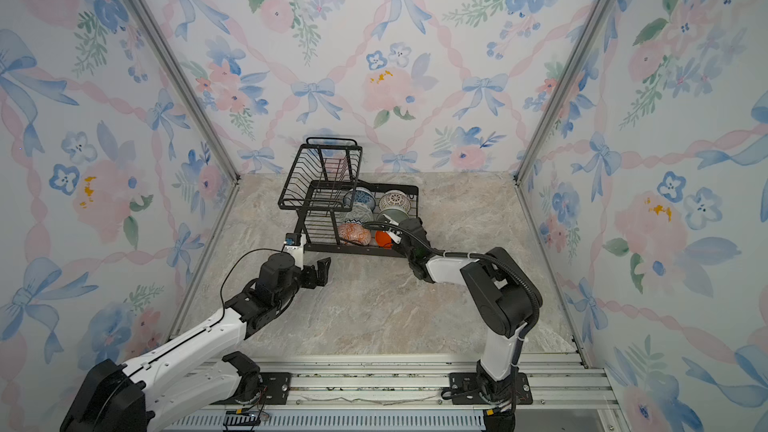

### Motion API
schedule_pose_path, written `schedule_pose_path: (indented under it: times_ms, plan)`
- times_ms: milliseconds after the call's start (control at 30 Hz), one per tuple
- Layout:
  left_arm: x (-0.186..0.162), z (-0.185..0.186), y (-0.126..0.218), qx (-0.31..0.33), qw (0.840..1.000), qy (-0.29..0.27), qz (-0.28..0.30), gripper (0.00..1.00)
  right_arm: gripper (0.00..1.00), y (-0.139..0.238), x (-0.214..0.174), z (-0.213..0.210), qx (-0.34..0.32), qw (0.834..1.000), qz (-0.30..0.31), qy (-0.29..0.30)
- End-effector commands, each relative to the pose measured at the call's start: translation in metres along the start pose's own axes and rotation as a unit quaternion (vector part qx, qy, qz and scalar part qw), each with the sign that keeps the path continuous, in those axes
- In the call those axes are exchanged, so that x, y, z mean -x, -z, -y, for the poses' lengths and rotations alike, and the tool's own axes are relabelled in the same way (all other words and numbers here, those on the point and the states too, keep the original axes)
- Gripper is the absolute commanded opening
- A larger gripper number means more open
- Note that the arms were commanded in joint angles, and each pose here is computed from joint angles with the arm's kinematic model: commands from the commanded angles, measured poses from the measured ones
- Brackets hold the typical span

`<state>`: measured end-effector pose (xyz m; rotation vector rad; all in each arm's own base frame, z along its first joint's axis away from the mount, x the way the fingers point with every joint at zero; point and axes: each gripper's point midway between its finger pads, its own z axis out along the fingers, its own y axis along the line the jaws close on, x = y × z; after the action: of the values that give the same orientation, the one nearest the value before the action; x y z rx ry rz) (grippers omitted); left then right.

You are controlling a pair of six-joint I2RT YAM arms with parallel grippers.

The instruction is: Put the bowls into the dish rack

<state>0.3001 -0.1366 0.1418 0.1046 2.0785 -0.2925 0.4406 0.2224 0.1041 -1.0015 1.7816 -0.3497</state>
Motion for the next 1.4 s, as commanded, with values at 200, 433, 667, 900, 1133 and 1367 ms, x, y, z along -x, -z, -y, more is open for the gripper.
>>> schedule_pose_path:
  times_ms: [200,433,667,900,1133,1367]
  plan:
    - [-0.008,-0.007,0.002,0.007,1.000,0.009,-0.007,0.98,0.90,0.017,0.014,0.005,0.023,0.999,0.018,-0.022]
    - [-0.005,-0.009,0.003,0.010,1.000,0.008,-0.004,0.98,0.95,0.023,0.013,0.007,0.027,0.999,0.018,-0.027]
    - [-0.003,-0.015,0.003,0.024,1.000,0.003,0.008,0.98,0.97,0.041,0.020,0.011,0.032,0.998,0.039,-0.047]
    - [-0.006,-0.035,-0.001,0.054,0.998,-0.004,0.033,0.98,0.97,0.061,0.021,0.020,0.032,0.996,0.048,-0.074]
    - [0.003,-0.064,0.000,0.086,0.994,0.015,0.071,0.98,0.97,0.077,0.023,0.031,0.030,0.991,0.067,-0.111]
    - [0.034,-0.097,0.017,0.133,0.979,-0.001,0.152,0.98,0.97,0.094,0.012,0.062,0.005,0.975,0.089,-0.205]
